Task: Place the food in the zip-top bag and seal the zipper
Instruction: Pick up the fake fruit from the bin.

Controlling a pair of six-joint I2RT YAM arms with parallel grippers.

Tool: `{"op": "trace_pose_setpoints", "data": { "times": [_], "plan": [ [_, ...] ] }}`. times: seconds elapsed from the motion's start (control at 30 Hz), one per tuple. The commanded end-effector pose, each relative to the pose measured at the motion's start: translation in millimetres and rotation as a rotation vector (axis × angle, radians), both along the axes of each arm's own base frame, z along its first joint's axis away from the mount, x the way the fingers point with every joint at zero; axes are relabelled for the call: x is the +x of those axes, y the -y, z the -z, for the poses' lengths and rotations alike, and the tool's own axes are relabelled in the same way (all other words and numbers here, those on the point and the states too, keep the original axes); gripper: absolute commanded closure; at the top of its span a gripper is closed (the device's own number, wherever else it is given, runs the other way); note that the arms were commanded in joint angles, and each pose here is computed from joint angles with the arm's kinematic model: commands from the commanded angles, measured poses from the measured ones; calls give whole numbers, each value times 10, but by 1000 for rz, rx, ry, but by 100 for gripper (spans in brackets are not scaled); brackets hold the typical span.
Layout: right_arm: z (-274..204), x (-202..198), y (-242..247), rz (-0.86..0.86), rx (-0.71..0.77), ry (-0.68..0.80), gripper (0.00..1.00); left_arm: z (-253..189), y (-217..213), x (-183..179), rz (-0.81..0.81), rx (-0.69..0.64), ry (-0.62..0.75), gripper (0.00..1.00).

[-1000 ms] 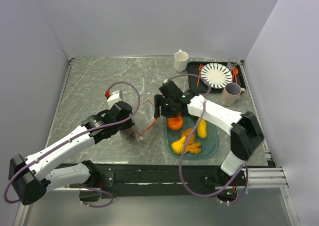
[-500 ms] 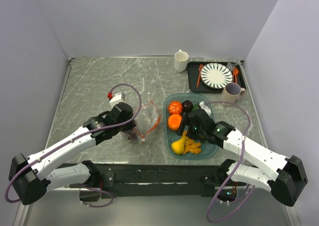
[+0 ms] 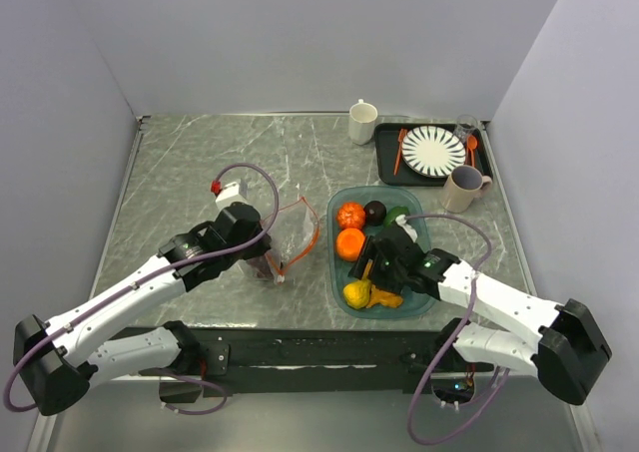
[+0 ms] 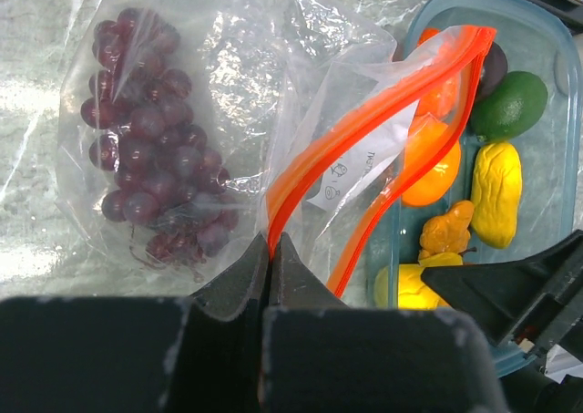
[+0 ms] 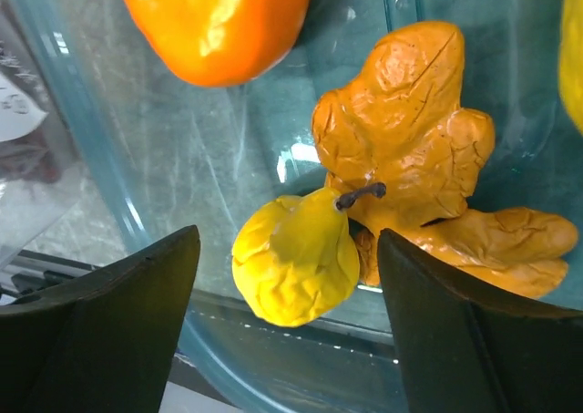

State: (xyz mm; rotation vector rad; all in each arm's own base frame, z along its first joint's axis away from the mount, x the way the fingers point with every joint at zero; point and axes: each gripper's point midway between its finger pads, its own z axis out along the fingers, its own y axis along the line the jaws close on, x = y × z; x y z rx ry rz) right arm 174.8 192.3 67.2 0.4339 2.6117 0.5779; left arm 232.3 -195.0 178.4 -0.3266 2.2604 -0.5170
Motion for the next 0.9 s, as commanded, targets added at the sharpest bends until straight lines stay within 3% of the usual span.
{"op": "trace_pose_setpoints", "data": {
  "times": [0.0, 0.1, 0.23, 0.33, 0.37, 0.47, 0.67, 0.87],
  "plan": [
    [12, 2, -139, -13, 40, 6, 21, -129, 11, 21, 8, -18, 24, 99],
    [31, -23, -183, -17, 44, -3, 27, -138, 9, 21, 5, -22, 26, 99],
    [35, -34, -189, -19, 26, -5, 42, -166, -10, 13, 0, -26, 33, 99],
    [56, -24, -175, -16, 13, -5, 60, -181, -38, 1, -5, -24, 35, 99],
    [62, -31, -180, -23, 12, -5, 75, -190, -42, 1, -7, -25, 38, 99],
    [39, -16, -165, -23, -5, 3, 99, -194, -66, -13, -12, -24, 38, 99],
    [-253, 60, -127, -14, -10, 87, 100, -184, -56, -23, -8, -32, 36, 99],
    [-906, 184, -169, -23, 72, 242, 100, -176, -27, -27, -2, -48, 34, 99]
  ]
}}
